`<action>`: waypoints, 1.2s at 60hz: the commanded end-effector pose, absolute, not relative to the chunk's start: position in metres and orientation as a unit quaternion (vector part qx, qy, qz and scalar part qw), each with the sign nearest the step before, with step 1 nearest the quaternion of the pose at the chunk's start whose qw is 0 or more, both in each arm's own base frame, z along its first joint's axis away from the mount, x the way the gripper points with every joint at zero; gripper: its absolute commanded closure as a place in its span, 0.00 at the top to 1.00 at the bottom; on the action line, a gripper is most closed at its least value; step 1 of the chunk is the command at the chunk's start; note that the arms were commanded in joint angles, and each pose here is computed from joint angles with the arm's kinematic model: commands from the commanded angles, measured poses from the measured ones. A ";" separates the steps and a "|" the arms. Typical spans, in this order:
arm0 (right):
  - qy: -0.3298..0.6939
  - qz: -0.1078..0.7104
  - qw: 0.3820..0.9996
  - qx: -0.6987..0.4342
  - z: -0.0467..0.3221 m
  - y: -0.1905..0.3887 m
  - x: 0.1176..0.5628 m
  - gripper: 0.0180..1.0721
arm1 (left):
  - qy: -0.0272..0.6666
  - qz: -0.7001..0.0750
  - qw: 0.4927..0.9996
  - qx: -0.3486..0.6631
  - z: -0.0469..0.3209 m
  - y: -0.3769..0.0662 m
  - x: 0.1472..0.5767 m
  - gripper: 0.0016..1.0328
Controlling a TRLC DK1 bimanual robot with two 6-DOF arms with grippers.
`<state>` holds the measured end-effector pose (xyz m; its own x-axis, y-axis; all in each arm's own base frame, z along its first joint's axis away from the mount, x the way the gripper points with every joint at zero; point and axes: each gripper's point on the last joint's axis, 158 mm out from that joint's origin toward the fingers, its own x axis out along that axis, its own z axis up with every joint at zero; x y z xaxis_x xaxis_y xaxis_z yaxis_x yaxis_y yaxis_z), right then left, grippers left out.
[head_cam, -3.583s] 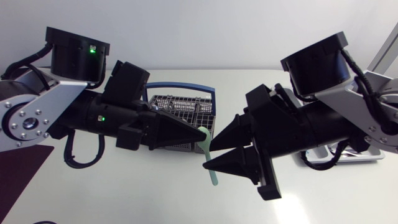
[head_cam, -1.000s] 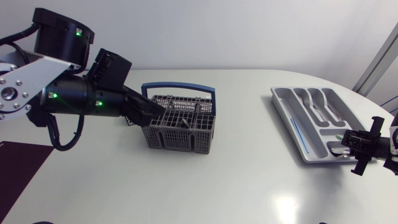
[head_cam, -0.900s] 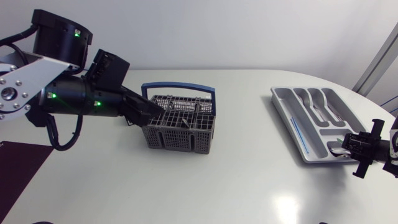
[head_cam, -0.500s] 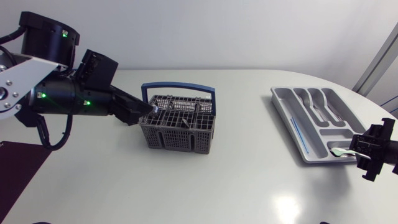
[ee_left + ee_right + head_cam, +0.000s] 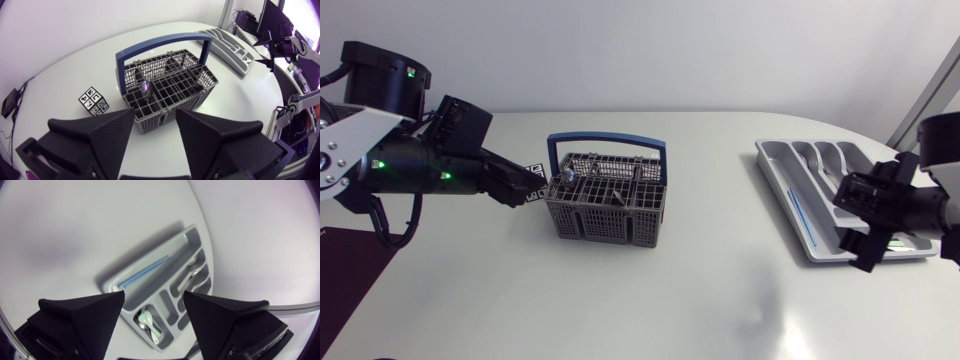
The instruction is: Transfer all utensils from the basket to the drawer tray.
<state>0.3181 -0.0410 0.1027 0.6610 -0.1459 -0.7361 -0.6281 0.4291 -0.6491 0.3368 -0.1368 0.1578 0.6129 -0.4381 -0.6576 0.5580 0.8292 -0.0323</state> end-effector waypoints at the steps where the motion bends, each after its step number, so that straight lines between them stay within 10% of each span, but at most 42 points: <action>1: 0.376 0.161 0.788 -0.460 0.115 -0.005 0.323 0.82 | 0.352 -0.272 0.890 0.096 0.141 -0.127 0.335 0.56; 31: 0.371 0.273 0.819 -0.342 0.126 0.190 0.324 0.81 | 0.390 -0.275 0.873 0.101 0.095 -0.111 0.352 0.56; 72: 0.364 0.339 0.810 -0.312 0.120 0.286 0.320 0.81 | 0.408 -0.267 0.868 0.096 0.057 -0.109 0.397 0.56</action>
